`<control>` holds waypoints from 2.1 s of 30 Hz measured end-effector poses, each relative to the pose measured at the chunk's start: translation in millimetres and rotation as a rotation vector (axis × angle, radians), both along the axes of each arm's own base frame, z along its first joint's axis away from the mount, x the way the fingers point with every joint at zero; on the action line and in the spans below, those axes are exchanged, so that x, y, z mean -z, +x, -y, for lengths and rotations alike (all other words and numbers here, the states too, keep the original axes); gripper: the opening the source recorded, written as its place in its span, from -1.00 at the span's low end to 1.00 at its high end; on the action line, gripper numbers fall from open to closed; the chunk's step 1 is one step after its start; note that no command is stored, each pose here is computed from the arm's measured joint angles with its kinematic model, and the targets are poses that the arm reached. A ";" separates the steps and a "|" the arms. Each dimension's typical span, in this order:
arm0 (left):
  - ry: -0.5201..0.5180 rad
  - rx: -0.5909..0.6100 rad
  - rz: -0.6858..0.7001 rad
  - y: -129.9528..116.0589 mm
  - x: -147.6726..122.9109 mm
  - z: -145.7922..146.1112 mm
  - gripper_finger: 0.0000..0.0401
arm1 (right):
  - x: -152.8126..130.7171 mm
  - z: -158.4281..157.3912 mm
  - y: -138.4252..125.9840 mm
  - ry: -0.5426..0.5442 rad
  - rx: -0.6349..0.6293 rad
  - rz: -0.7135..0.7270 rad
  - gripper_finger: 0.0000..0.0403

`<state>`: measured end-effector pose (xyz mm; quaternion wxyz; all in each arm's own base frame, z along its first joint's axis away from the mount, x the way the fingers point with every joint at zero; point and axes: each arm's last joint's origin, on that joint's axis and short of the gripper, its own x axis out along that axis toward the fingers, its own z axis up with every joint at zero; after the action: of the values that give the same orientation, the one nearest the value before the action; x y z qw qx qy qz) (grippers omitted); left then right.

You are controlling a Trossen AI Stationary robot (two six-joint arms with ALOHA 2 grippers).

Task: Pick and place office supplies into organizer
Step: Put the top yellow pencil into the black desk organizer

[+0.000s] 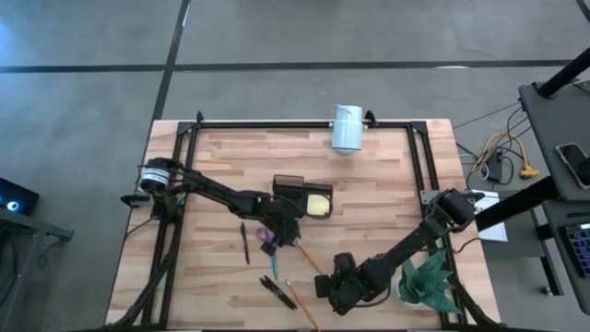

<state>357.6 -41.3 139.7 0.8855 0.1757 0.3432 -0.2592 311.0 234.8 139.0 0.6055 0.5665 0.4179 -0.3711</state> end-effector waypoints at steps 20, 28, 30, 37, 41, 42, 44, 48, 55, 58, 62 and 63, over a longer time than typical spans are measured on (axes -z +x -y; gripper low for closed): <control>-0.002 -0.001 0.019 1.6 -1.4 -0.5 -0.37 | 3.2 1.8 -1.5 -0.017 0.012 0.004 -0.95; -0.002 -0.001 0.014 1.2 -1.0 -0.4 -0.37 | 8.6 -0.1 0.8 -0.004 0.037 0.011 -0.95; -0.002 -0.001 0.014 1.2 -1.0 -0.5 -0.37 | 9.0 -0.2 1.0 -0.004 0.037 0.012 -0.95; -0.001 0.000 0.019 1.9 -1.8 -0.5 -0.37 | 9.2 -0.2 1.1 -0.003 0.038 0.011 -0.95; -0.003 0.001 0.038 5.6 -6.5 -0.1 -0.37 | 9.5 -0.3 1.0 -0.002 0.039 0.010 -0.95; -0.003 0.001 0.043 6.6 -7.9 0.0 -0.37 | 9.6 -0.3 1.0 -0.001 0.039 0.010 -0.95; -0.004 0.001 0.053 8.8 -10.8 0.2 -0.37 | 9.7 -0.3 1.1 -0.001 0.039 0.009 -0.95; -0.003 0.004 0.063 11.2 -14.1 0.4 -0.37 | 9.9 -0.4 1.1 0.000 0.039 0.010 -0.95; -0.013 0.026 0.016 7.1 -10.0 0.9 -0.37 | 10.3 -0.3 1.0 0.000 0.038 0.009 -0.95; -0.013 0.026 0.012 7.3 -8.6 0.9 -0.37 | 10.4 -0.3 1.0 0.000 0.038 0.008 -0.95; -0.014 0.026 0.015 7.8 -9.2 0.9 -0.37 | 10.4 -0.3 1.0 0.000 0.038 0.008 -0.95; -0.013 0.026 0.015 7.8 -9.2 0.9 -0.37 | 10.4 -0.4 1.0 0.001 0.038 0.007 -0.95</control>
<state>365.4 -42.2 148.9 0.8857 0.1763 0.3324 -0.2718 312.0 235.2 128.6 0.5998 0.5758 0.4050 -0.3804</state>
